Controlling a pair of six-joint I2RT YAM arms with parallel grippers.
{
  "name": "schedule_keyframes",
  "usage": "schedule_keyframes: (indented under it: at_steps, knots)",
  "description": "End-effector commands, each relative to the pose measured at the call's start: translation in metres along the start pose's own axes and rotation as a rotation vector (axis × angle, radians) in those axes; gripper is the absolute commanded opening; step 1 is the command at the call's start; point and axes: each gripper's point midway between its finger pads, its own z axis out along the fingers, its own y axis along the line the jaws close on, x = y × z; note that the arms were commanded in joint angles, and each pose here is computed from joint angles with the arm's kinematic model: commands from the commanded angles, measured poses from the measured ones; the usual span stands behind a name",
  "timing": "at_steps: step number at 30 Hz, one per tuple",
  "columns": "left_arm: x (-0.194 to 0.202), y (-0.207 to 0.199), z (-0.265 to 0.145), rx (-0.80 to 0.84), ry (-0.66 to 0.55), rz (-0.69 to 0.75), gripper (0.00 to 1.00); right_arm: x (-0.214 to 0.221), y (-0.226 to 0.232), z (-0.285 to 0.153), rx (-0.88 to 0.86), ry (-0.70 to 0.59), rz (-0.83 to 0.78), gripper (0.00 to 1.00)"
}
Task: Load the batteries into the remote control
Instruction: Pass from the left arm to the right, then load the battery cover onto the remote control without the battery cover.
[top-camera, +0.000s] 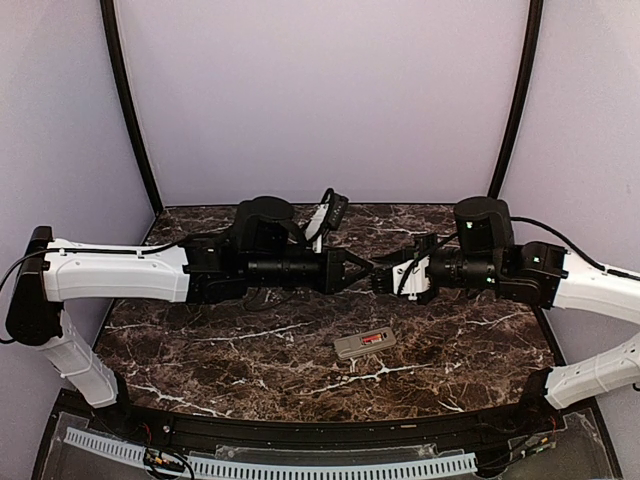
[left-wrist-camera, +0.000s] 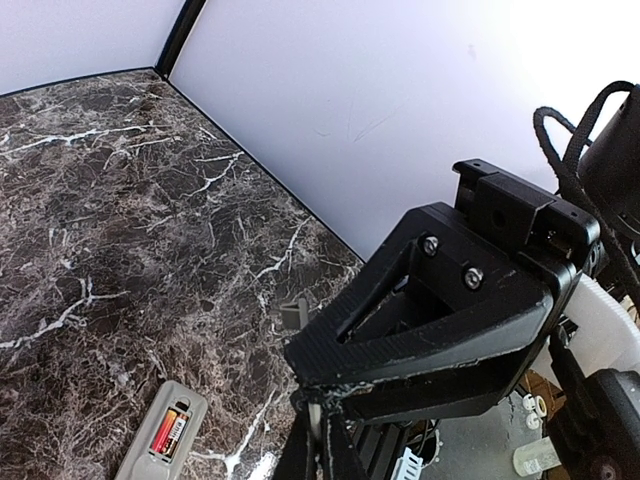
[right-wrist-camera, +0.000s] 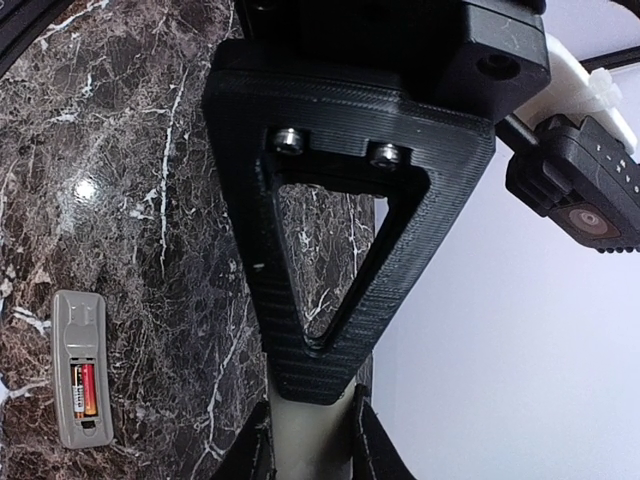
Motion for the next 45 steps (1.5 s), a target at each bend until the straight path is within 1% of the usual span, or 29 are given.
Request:
schedule_keyframes:
  at_steps: [1, 5, 7, 12, 19, 23, 27, 28, 30, 31, 35, 38, 39, 42, 45]
  knots:
    - [-0.006, -0.008, -0.001, 0.033, -0.009, 0.002, 0.00, 0.003, -0.006, 0.000, 0.015, 0.025, 0.024, 0.19]
    - [-0.006, -0.009, -0.001, 0.039, -0.008, 0.005, 0.00, 0.003, -0.009, 0.004, 0.024, 0.028, 0.041, 0.26]
    - [-0.006, -0.009, -0.001, 0.038, -0.008, 0.007, 0.00, 0.003, -0.010, 0.005, 0.024, 0.028, 0.042, 0.26]
    - [-0.005, -0.008, -0.001, 0.036, -0.004, 0.009, 0.00, 0.003, -0.010, 0.004, 0.022, 0.025, 0.046, 0.23]
    - [-0.004, -0.006, -0.001, 0.030, -0.002, 0.012, 0.00, 0.001, -0.009, 0.001, 0.011, 0.021, 0.051, 0.11]
    - [-0.002, -0.002, -0.002, 0.016, 0.001, 0.025, 0.00, 0.002, -0.002, 0.000, -0.045, 0.025, 0.088, 0.09]
    - [-0.007, 0.009, -0.010, -0.010, -0.018, 0.022, 0.17, 0.012, 0.012, 0.002, -0.123, 0.053, 0.142, 0.08]
    - [-0.008, 0.012, -0.013, -0.019, -0.025, 0.023, 0.19, 0.013, 0.015, 0.001, -0.133, 0.054, 0.148, 0.08]
    - [-0.010, 0.013, -0.017, -0.024, -0.030, 0.035, 0.26, 0.014, 0.019, 0.001, -0.145, 0.052, 0.160, 0.08]
    - [-0.010, 0.013, -0.018, -0.024, -0.027, 0.039, 0.31, 0.015, 0.020, 0.001, -0.151, 0.052, 0.168, 0.07]
    - [-0.006, 0.016, -0.025, -0.032, -0.018, 0.060, 0.44, 0.022, 0.027, 0.001, -0.195, 0.065, 0.198, 0.07]
    - [-0.008, 0.030, -0.036, -0.086, -0.036, 0.076, 0.50, 0.025, 0.041, 0.002, -0.272, 0.056, 0.222, 0.08]
    - [-0.007, 0.038, -0.042, -0.127, -0.047, 0.077, 0.52, 0.025, 0.046, 0.003, -0.300, 0.050, 0.226, 0.07]
    - [-0.011, 0.062, -0.058, -0.220, -0.087, 0.058, 0.55, 0.026, 0.062, 0.010, -0.391, 0.045, 0.229, 0.07]
    - [-0.013, 0.088, -0.074, -0.315, -0.128, 0.031, 0.55, 0.033, 0.079, 0.023, -0.479, 0.073, 0.235, 0.08]
